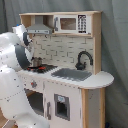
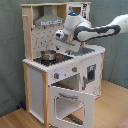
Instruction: Play with the kitchen
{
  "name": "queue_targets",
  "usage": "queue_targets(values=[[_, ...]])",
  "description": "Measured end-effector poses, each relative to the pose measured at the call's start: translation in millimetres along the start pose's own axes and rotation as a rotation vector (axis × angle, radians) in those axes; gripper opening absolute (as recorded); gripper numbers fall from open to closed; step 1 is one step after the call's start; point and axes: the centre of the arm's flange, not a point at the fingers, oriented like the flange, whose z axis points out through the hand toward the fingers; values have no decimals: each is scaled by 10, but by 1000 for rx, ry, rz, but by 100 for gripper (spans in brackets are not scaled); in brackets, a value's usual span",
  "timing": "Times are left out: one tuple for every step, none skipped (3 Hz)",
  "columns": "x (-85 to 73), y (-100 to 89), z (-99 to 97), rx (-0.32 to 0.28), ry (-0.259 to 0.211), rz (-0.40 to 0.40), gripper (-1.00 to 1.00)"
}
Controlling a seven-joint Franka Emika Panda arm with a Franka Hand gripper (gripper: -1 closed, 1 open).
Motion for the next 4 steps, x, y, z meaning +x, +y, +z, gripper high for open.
queue_targets(values=[[97, 48, 37, 6, -4, 5, 100], [195, 106, 75, 15, -8, 5, 100], [285, 154, 130, 29, -17, 3, 100], [353, 188, 179, 48, -26, 0, 100]])
